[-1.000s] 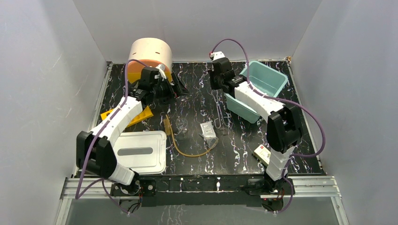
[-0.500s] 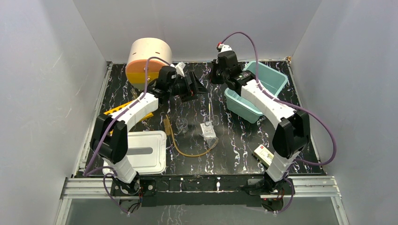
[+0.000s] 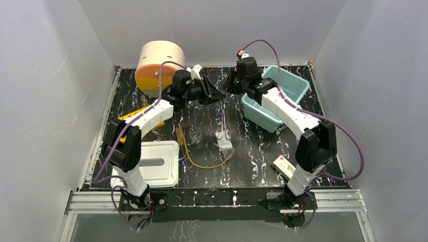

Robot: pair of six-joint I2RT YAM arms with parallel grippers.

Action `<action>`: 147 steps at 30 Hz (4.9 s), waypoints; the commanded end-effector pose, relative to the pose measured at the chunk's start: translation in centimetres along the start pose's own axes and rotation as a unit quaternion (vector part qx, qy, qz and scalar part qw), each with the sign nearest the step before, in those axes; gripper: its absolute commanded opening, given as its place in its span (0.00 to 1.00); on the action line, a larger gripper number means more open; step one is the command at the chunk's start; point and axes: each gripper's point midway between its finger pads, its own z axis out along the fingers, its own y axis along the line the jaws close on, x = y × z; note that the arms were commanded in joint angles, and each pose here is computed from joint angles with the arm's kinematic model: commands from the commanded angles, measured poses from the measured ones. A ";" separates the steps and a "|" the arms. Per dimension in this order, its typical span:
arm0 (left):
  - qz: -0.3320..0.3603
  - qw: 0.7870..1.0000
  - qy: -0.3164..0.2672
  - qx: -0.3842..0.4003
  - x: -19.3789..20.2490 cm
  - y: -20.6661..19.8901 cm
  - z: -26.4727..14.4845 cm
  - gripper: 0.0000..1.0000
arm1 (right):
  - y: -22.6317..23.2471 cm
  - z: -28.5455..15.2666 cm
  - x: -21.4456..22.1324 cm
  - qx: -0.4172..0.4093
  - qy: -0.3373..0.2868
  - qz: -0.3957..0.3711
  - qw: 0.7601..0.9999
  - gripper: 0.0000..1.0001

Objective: Organize the chemistry lab equipment

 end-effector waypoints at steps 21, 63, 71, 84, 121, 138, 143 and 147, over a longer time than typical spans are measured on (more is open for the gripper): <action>0.051 0.997 0.020 0.047 -1.5 -4.8 -2.6 0.00 | 2.4 -6.3 -3.5 -0.121 -0.040 0.048 0.991 0.73; 0.027 0.996 -0.042 0.068 -6.4 -8.6 -6.3 0.17 | 6.4 -6.7 1.1 -0.250 0.040 -0.010 0.967 0.00; 0.044 0.997 -0.038 0.043 -6.5 -8.6 -7.3 0.71 | 2.5 -6.8 -2.4 -0.163 -0.021 -0.009 0.986 0.00; 0.047 0.998 -0.029 -0.005 -4.1 -5.5 -9.4 0.80 | -12.0 -10.8 -9.6 0.088 -0.127 0.035 0.987 0.00; 0.047 0.991 -0.025 -0.126 -1.3 0.5 -11.4 0.81 | -29.1 0.0 0.8 0.309 0.084 0.141 0.937 0.00; 0.044 0.990 -0.017 -0.130 -1.6 0.9 -10.8 0.81 | -29.7 2.3 0.6 0.293 0.089 0.163 0.938 0.32; 0.051 0.990 -0.016 -0.131 -1.8 0.7 -10.7 0.81 | -29.2 1.2 -1.2 0.298 0.075 0.152 0.940 0.43; 0.057 0.989 -0.020 -0.134 -2.2 0.6 -10.8 0.81 | -27.9 -0.6 -3.5 0.292 0.051 0.138 0.945 0.50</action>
